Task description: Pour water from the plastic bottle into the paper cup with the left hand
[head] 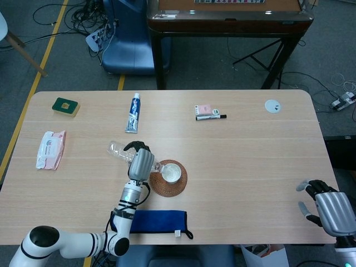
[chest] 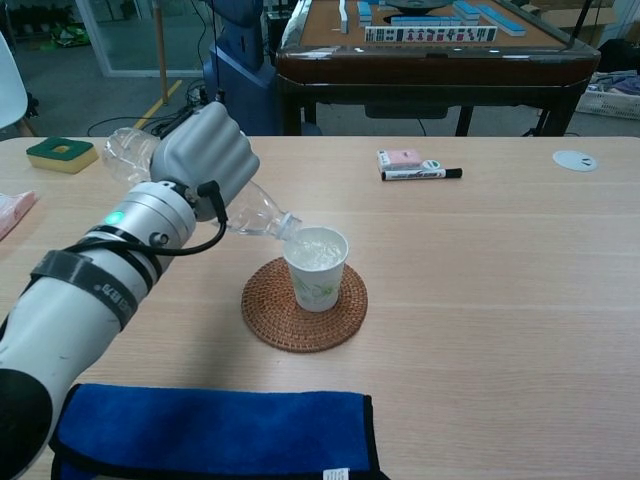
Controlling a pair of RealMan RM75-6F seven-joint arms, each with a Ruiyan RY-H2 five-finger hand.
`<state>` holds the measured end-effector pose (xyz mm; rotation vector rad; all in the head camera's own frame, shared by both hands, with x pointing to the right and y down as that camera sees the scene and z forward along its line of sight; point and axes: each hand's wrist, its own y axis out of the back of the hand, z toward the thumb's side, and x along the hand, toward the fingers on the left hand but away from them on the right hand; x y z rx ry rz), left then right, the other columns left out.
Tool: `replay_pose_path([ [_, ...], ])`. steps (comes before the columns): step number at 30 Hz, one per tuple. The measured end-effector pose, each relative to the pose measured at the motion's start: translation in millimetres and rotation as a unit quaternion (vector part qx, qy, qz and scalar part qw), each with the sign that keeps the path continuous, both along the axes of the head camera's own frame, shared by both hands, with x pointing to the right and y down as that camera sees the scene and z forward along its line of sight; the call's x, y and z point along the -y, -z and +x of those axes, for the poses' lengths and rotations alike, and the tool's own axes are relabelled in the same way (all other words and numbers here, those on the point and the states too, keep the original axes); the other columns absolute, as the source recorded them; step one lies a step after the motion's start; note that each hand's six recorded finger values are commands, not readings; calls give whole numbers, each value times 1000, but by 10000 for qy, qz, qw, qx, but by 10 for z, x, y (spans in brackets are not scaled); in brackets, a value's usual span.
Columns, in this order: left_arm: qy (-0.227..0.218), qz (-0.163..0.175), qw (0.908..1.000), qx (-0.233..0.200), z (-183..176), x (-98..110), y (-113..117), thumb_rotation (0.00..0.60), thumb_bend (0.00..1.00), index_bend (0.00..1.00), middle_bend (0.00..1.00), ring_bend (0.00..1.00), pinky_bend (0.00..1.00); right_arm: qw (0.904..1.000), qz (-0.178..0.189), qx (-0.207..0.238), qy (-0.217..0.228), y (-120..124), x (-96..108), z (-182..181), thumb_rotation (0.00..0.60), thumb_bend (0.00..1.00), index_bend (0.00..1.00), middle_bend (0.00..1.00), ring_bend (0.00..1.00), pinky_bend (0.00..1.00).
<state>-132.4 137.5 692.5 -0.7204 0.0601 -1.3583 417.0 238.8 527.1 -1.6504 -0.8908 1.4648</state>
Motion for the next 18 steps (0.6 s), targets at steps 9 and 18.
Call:
replay_pose_path([
  [9,168,-67,9998,-92,-11,4,15,600,60,759,745,542,570,10000,-10,-9,3,-7,-3,-3,600,348,428,354,307,570],
  [18,706,-474,9956,-394,-16,-49,-17,600,60,759,745,542,570,10000,-18,-15,-3,-13,-2,3,600,348,428,354,307,570],
])
